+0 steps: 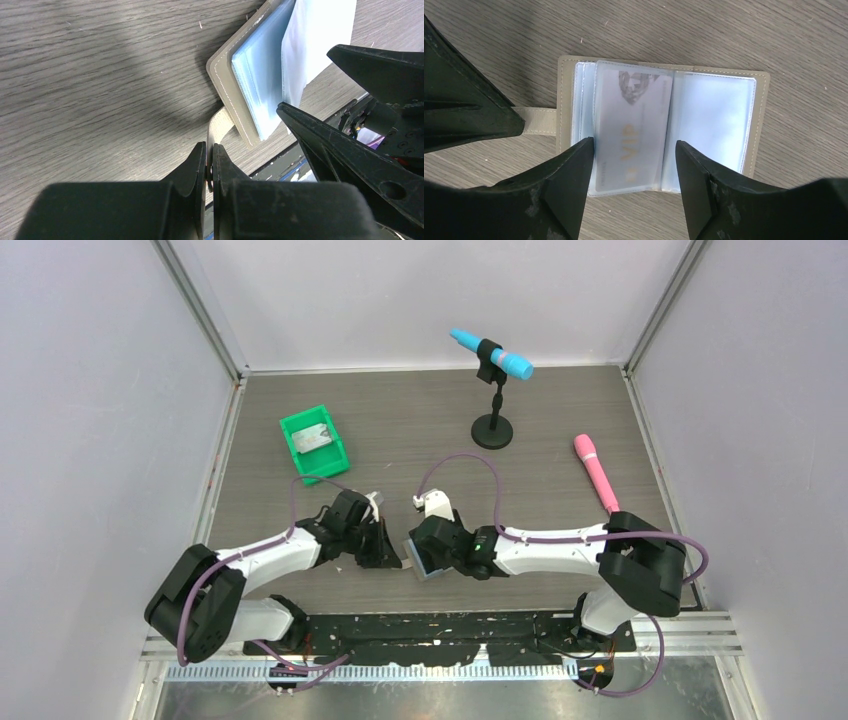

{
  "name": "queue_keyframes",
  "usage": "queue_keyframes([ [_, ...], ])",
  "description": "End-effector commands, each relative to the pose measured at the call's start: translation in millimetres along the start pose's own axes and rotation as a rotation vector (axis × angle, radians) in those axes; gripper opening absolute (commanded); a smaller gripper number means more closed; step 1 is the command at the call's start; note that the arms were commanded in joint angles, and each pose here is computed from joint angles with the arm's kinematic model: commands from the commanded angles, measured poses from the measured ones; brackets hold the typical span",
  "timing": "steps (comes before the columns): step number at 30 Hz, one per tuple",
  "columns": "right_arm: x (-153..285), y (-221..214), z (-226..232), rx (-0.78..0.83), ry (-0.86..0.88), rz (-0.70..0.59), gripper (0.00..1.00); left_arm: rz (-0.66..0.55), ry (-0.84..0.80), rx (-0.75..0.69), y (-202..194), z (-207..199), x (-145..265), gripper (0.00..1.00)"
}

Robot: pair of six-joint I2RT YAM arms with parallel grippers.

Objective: Take the credit cards out of the card holder
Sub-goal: Remove the credit card from the card holder.

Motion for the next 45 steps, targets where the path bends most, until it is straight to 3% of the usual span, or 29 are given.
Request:
queue_keyframes([
  [1,7.5,7.3,-4.0,-0.006,-0.034,-0.038,0.67,-0.019,-0.012,-0.033,1.9,-4.7,3.8,0.0],
  [27,24.1,4.6,-25.0,0.017,-0.164,-0.02,0.64,-0.029,0.014,-0.043,1.6,-2.2,6.4,0.0],
  [42,21.3,-1.6,-34.5,-0.049,-0.082,-0.025,0.58,-0.089,0.089,-0.09,9.1,-7.6,21.3,0.0],
  [45,23.8,0.6,-37.9,-0.064,-0.067,-0.035,0.56,-0.099,0.086,-0.093,10.7,-12.2,25.5,0.11],
])
Point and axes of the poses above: each gripper's point midway between its finger pads, its own x axis back along the fingers, its own z axis along the line the jaws close on, y = z × x, the point moved 9 cm from there along x, back along the fingers, and after that the axes turned 14 degrees about x, right-handed, at the moved point
